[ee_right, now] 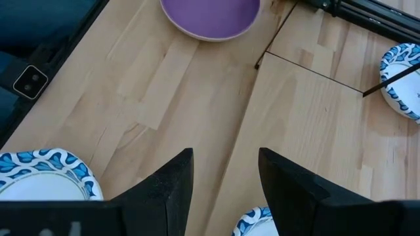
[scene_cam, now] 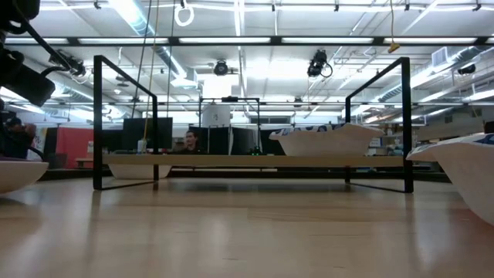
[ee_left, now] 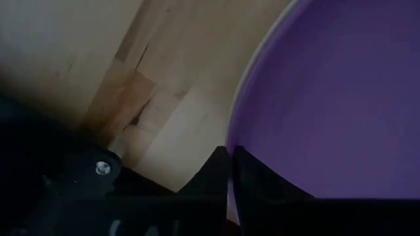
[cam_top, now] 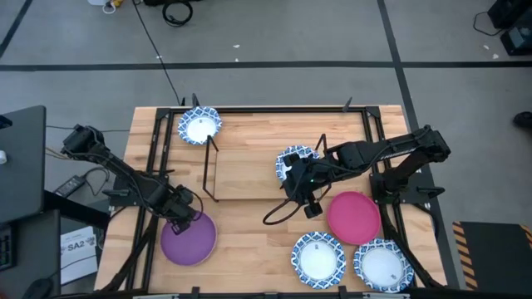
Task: Place and stack plates onto a shelf
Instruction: Put the purple plate on the shelf
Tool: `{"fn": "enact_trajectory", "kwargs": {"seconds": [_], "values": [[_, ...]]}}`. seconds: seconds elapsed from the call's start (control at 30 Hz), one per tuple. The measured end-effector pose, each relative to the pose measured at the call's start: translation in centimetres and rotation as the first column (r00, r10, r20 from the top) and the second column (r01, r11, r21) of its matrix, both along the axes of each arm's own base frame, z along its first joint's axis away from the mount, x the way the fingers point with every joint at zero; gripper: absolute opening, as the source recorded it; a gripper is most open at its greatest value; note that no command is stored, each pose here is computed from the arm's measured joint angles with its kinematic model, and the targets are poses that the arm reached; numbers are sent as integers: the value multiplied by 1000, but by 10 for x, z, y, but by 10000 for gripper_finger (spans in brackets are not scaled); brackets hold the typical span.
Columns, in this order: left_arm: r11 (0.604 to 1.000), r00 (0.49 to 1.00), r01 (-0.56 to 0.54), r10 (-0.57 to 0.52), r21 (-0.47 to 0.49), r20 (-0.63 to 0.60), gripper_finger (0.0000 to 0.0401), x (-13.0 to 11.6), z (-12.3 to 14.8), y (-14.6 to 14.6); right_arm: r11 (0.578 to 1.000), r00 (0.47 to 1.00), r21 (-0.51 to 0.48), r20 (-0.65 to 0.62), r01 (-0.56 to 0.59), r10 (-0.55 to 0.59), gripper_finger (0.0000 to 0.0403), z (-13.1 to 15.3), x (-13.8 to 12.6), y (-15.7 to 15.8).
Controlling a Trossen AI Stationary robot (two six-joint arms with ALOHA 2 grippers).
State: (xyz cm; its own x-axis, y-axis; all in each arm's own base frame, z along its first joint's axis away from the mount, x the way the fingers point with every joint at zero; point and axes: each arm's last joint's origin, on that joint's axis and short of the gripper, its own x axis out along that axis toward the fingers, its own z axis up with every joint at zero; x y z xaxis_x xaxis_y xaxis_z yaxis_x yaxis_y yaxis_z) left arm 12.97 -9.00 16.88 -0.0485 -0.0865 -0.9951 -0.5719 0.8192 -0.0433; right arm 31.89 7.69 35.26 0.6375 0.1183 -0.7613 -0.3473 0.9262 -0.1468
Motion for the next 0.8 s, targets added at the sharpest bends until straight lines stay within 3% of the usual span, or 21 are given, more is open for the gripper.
{"fn": "enact_trajectory", "kwargs": {"seconds": [0.47, 0.8], "values": [[972, 963, 231, -220, -53, 158, 12, 18, 36, -12, 1000, 1000, 2, 0, 2, -2, 178, 0, 0, 0], [963, 937, 256, -227, -82, 266, 12, 30, 68, -20, 1000, 1000, 2, 0, 3, -3, 178, 0, 0, 0]]}}
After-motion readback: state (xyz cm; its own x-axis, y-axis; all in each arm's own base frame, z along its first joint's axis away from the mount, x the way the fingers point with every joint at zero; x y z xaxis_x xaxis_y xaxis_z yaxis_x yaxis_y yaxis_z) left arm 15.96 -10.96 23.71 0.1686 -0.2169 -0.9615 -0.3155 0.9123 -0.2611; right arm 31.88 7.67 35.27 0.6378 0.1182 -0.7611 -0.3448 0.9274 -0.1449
